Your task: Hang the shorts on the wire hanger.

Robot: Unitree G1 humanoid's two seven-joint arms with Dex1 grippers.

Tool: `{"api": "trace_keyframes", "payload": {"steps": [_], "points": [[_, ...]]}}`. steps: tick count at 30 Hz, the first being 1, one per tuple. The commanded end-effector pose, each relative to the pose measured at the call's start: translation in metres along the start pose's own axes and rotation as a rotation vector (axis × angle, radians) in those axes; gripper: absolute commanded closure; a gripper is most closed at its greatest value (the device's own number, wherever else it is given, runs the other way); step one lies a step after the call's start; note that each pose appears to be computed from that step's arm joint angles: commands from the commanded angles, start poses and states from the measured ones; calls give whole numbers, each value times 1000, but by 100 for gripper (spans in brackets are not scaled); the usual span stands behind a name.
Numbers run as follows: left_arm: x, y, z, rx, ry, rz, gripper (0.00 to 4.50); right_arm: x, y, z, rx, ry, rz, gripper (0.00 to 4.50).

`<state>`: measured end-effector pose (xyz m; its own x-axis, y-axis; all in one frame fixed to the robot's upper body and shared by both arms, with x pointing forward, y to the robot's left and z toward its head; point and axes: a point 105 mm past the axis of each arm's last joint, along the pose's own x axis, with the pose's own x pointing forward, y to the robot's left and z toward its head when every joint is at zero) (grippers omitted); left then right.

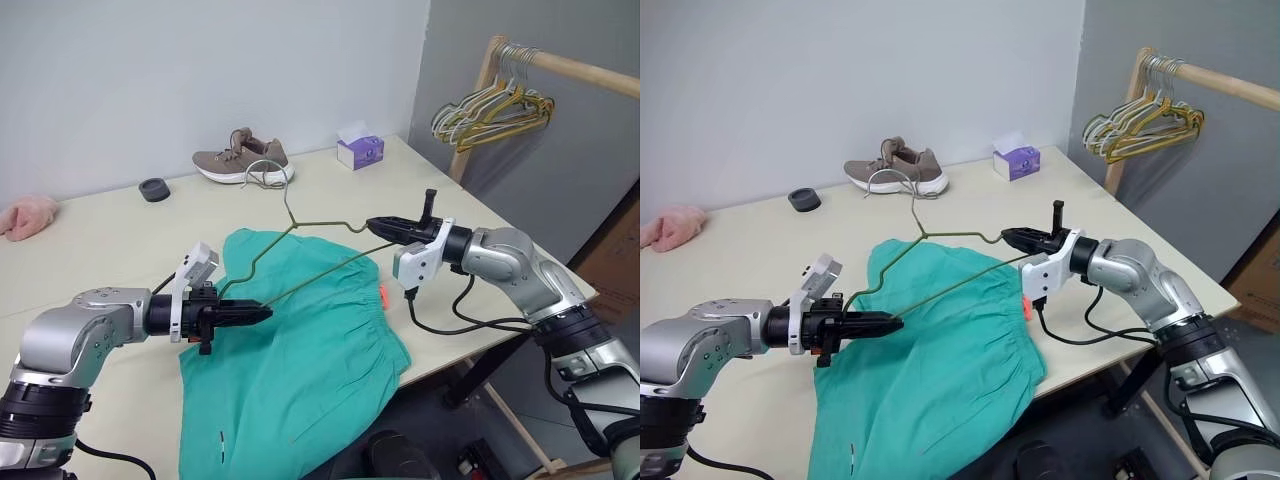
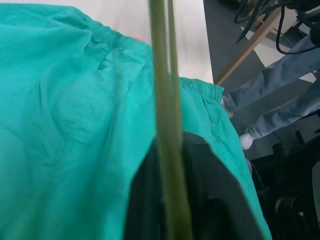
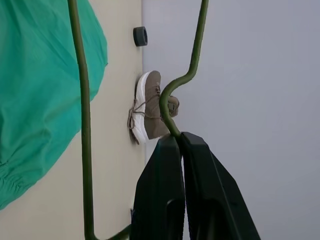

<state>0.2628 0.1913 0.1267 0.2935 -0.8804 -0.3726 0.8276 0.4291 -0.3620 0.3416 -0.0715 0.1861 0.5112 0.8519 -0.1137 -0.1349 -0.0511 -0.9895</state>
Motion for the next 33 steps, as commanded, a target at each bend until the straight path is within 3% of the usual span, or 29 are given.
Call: {"api": "trace_keyframes", "payload": {"steps": [1,6,11,15,18,23,33], "points": [[-4,-1,15,58,-35,14,446,-1,-14,17,-14,-73,-44,450],[-5,2,17,85,-34,38,450,-4,-12,27,23,-115,-35,311],[-7,12,25,151,-51,129,450,-16,-22,40,66,-163,-68,131],[-9,18,27,304,8,186,450,-28,-26,21,280,-60,-77,3],[-7,17,27,466,96,192,450,-35,-15,4,590,55,-16,3],[-1,11,24,633,196,142,450,-40,7,12,829,117,179,3],[7,4,24,708,240,86,450,-25,34,26,979,185,447,3]]}}
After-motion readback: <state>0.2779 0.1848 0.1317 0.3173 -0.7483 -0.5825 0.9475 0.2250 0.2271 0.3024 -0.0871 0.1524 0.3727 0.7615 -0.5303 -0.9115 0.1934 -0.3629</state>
